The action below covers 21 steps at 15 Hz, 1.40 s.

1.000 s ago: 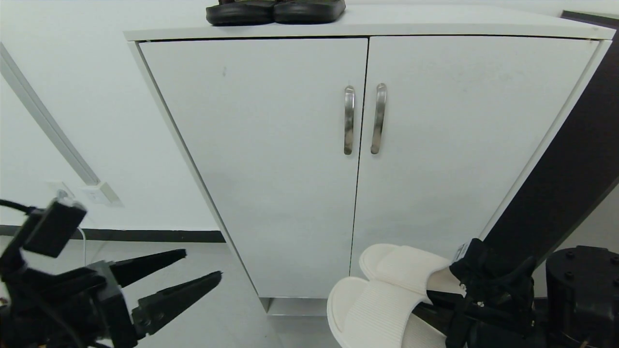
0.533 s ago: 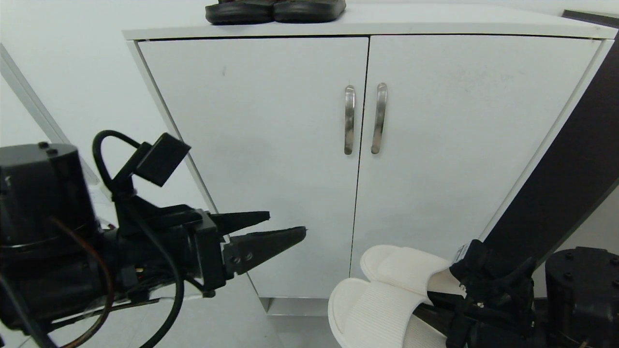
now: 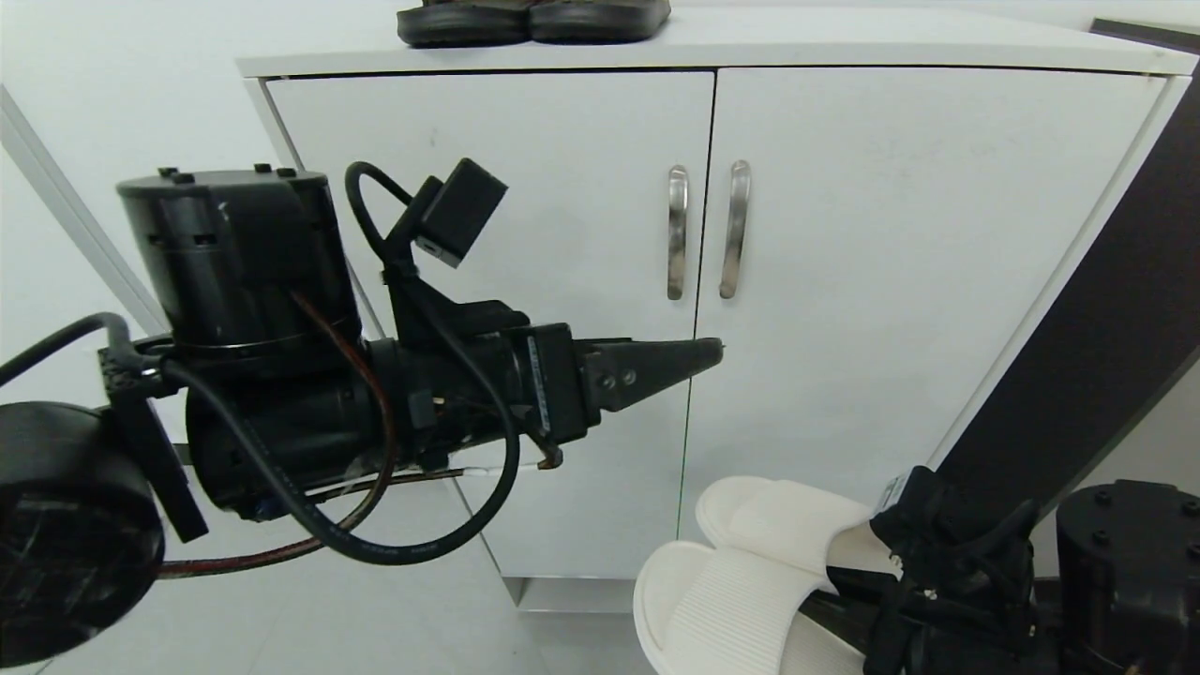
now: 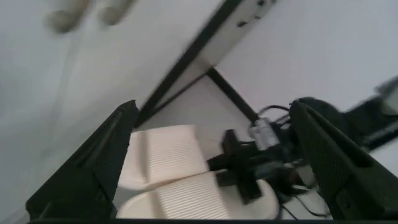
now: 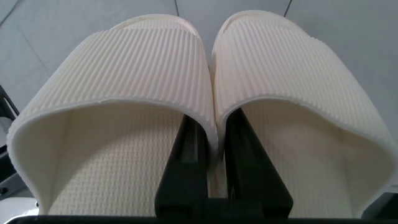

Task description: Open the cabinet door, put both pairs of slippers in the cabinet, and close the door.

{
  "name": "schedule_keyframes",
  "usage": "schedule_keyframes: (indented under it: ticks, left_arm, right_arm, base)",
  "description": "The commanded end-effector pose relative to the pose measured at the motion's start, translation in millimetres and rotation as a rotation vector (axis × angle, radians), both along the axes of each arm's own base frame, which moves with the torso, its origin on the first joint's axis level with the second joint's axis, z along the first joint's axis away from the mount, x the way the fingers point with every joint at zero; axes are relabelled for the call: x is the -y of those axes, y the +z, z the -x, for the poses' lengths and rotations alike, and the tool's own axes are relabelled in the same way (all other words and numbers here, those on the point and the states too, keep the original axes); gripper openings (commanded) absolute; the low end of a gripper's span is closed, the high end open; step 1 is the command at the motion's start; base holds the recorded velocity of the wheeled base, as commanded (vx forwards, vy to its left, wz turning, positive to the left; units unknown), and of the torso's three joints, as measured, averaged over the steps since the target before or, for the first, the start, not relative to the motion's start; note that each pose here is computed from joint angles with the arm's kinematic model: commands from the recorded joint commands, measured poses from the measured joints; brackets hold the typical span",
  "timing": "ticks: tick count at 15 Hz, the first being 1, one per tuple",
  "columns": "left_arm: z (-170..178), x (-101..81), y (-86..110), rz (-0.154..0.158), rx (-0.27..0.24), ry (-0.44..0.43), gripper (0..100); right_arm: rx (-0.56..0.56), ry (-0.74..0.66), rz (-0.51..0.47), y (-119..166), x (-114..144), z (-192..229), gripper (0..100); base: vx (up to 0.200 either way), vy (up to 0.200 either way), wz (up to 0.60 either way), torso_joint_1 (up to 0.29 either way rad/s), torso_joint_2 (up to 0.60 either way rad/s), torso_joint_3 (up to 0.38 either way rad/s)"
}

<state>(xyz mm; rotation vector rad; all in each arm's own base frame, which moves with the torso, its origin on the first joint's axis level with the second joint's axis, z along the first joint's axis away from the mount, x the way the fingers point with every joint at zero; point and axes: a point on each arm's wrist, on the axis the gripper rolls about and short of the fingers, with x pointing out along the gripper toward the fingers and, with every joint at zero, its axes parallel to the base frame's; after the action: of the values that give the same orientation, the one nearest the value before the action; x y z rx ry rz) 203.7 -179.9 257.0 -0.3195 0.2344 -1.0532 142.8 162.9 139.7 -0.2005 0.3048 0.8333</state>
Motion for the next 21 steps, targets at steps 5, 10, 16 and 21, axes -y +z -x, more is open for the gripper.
schedule_keyframes:
  ticks: [5,10,16,21]
  left_arm:
    - [-8,34.1,25.7,0.073,0.025,-0.156,100]
    - [-16,69.2,34.3,0.075,0.102,-0.035,100]
    - [-27,56.6,47.4,0.040,0.112,-0.011,100]
    - [-49,51.8,52.8,0.052,0.130,0.043,100]
  right_arm:
    - [-0.012,0.010,0.010,-3,-1,-1,0]
    - [-0.014,0.010,0.013,-4,-2,-1,0]
    - [-0.014,0.010,0.013,-4,-2,-1,0]
    - [-0.014,0.011,0.015,-5,-1,-1,0]
  base:
    - [0.000,0.000,0.00,0.000,0.00,0.000]
    - [0.000,0.000,0.00,0.000,0.00,0.000]
    - [0.000,0.000,0.00,0.000,0.00,0.000]
    - [0.000,0.000,0.00,0.000,0.00,0.000]
